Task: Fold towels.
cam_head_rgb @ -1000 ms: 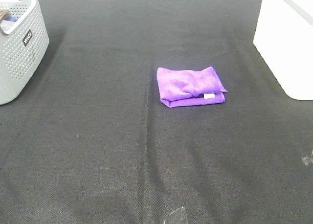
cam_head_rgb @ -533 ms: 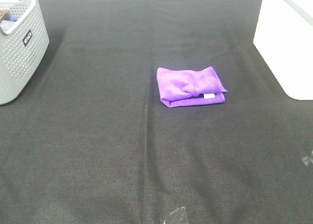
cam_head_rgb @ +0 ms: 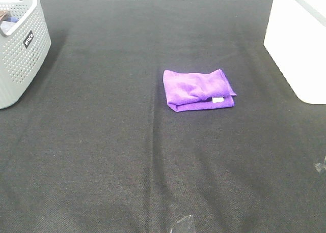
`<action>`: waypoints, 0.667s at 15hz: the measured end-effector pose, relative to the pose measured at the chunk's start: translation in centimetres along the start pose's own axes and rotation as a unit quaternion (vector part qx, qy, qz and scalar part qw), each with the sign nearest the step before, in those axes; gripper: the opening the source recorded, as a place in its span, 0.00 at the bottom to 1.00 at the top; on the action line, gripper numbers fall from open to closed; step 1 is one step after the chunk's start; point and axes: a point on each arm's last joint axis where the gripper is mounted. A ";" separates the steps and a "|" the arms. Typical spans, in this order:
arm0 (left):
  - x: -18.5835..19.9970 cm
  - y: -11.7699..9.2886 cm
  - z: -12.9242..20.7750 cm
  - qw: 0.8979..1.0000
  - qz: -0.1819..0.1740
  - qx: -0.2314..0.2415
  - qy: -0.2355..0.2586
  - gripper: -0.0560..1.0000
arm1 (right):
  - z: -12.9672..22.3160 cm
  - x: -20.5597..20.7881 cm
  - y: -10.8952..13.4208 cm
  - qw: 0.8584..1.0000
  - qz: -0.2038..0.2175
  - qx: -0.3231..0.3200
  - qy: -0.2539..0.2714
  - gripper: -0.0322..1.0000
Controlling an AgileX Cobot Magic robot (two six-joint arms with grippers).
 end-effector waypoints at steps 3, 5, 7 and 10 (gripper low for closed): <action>0.0 0.0 0.0 1.000 -0.028 0.001 -0.008 0.86 | 0.0 0.0 0.0 1.000 0.000 0.000 0.000 0.73; 0.0 0.1 0.0 1.000 -0.029 0.000 -0.008 0.86 | 0.0 0.0 0.0 1.000 0.000 0.000 0.000 0.73; 0.0 0.1 0.0 1.000 -0.029 -0.001 -0.008 0.86 | 0.0 0.0 0.0 1.000 0.000 0.000 0.000 0.73; 0.0 0.1 0.0 1.000 -0.030 -0.001 -0.008 0.86 | 0.0 0.0 0.0 1.000 0.000 0.000 0.000 0.73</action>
Point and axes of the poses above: a point on each arm's last joint axis where the gripper is mounted, x pointing back along that axis away from the gripper, y along the wrist's bending axis when the last joint is at zero, z = x × y, and after that the axes turned 13 degrees about x, right-handed
